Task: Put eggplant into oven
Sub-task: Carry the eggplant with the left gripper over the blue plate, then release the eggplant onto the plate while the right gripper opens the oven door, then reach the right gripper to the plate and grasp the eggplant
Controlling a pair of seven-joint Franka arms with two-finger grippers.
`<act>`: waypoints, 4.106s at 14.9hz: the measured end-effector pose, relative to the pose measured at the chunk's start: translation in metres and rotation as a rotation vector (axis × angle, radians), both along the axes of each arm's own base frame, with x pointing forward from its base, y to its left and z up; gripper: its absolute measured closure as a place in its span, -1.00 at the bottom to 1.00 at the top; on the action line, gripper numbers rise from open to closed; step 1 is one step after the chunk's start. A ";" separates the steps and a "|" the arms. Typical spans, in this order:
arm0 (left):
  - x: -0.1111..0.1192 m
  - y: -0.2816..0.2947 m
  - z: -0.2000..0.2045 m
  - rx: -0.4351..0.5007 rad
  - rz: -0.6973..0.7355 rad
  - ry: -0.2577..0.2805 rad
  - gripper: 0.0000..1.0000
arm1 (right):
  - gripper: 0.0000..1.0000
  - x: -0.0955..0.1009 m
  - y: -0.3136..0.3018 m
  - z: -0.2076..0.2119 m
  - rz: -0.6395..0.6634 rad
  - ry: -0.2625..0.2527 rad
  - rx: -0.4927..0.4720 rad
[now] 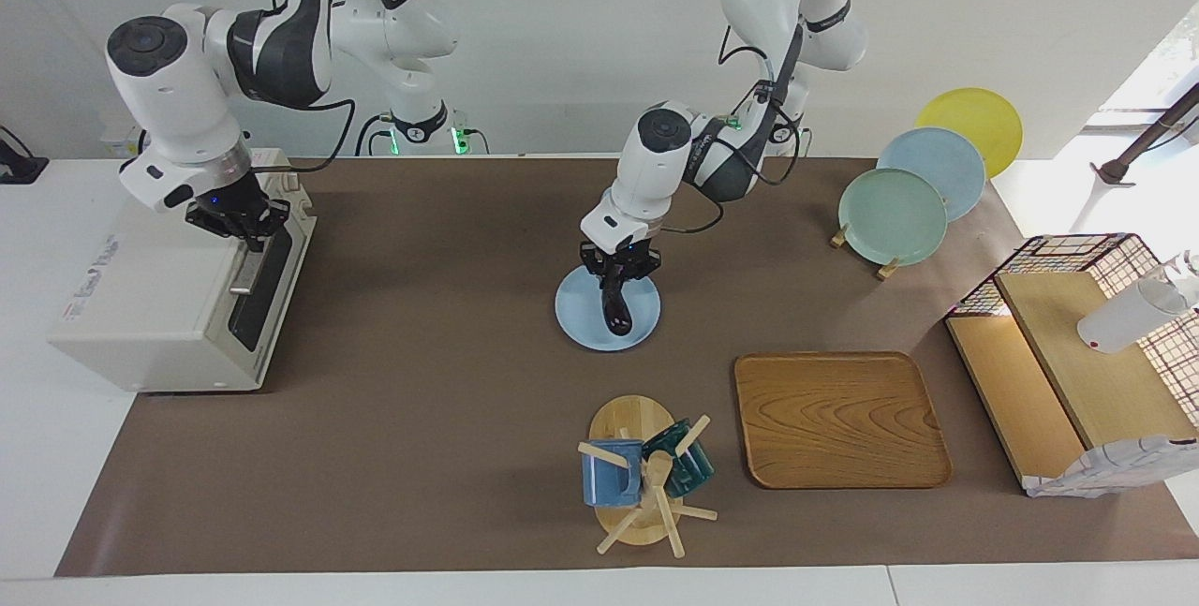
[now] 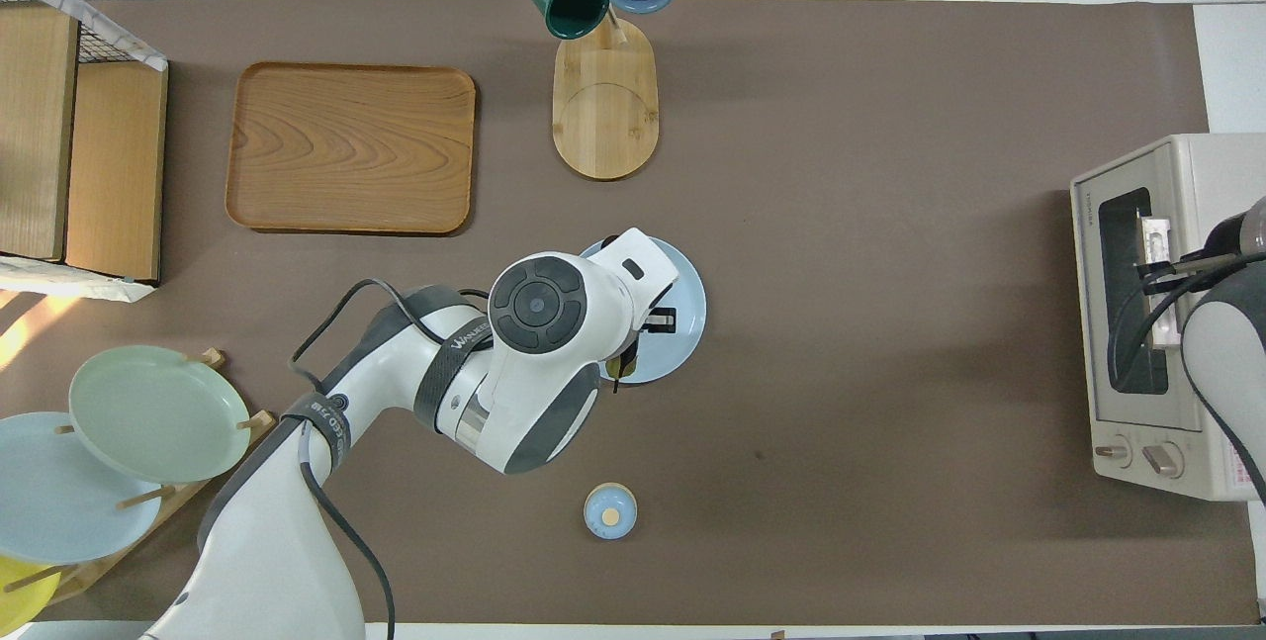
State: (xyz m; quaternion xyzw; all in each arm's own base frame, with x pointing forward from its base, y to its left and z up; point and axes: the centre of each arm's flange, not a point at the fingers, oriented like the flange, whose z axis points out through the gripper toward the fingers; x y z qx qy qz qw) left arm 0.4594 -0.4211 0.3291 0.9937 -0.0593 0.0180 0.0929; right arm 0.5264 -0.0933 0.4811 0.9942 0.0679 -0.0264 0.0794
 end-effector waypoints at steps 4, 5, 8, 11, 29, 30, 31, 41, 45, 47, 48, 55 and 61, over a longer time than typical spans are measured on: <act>0.000 -0.002 -0.005 -0.002 0.002 -0.001 0.44 | 0.98 -0.004 -0.003 -0.012 0.002 0.009 0.003; -0.001 -0.003 -0.005 -0.002 0.002 -0.001 0.44 | 0.98 -0.004 -0.002 -0.012 0.003 0.009 0.003; 0.000 -0.003 -0.004 -0.003 0.003 -0.003 0.36 | 0.98 -0.005 0.007 -0.017 0.022 0.004 0.004; 0.016 0.004 0.015 -0.010 0.023 -0.015 -0.14 | 0.98 -0.005 0.039 -0.028 0.045 -0.002 0.015; 0.151 0.314 0.187 0.129 0.076 0.045 -1.00 | 0.98 -0.002 0.121 -0.161 0.009 -0.048 0.072; 0.151 0.317 0.189 0.136 0.068 0.043 -1.00 | 0.98 -0.002 0.128 -0.163 -0.001 -0.055 0.072; 0.148 0.319 0.194 0.141 0.063 0.041 -1.00 | 0.98 -0.002 0.141 -0.162 -0.012 -0.062 0.074; 0.096 0.328 0.260 0.208 0.022 0.035 -1.00 | 0.62 -0.002 0.405 -0.038 0.033 -0.149 0.240; 0.083 0.329 0.237 0.219 0.017 0.081 -1.00 | 0.22 -0.006 0.557 -0.066 -0.079 -0.146 0.192; 0.079 0.329 0.235 0.221 0.016 0.086 -1.00 | 0.22 -0.004 0.585 -0.109 -0.097 -0.146 0.196; 0.077 0.329 0.237 0.221 0.017 0.083 -1.00 | 0.24 -0.002 0.587 -0.127 -0.100 -0.143 0.195; 0.080 0.337 0.261 0.185 0.044 0.025 -1.00 | 0.35 -0.020 0.574 -0.162 -0.091 -0.154 0.211; 0.081 0.344 0.267 0.179 0.059 0.015 -1.00 | 0.36 -0.030 0.567 -0.170 -0.088 -0.149 0.208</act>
